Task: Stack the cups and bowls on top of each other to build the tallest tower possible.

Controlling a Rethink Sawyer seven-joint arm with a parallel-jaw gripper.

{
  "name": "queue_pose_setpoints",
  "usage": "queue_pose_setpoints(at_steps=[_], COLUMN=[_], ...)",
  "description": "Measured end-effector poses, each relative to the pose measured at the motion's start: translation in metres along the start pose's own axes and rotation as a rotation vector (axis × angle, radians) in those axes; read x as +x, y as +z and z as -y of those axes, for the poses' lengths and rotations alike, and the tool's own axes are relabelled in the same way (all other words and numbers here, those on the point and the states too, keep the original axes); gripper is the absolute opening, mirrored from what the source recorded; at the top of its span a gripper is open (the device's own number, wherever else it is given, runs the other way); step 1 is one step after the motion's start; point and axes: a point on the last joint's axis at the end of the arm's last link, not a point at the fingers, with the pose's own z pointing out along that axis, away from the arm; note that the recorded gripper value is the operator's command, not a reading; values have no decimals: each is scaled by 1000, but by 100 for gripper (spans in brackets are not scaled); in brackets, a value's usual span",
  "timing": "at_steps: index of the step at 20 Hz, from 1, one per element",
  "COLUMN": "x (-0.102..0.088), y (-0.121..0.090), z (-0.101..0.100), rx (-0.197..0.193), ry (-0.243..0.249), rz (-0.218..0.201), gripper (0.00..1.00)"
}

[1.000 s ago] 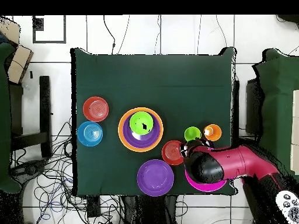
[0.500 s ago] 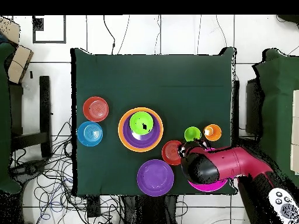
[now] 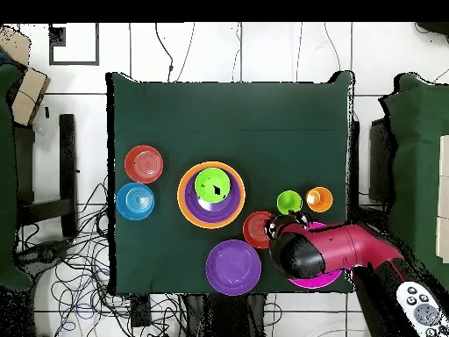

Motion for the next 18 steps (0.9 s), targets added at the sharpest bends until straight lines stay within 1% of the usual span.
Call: queue_pose_setpoints(at_steps=[3, 7, 18], x=[3, 9, 21], y=[6, 15, 24], z=[0, 0, 4], rx=[-1, -15, -36], ry=[1, 15, 46], rz=[2, -8, -21], gripper=[100, 100, 100])
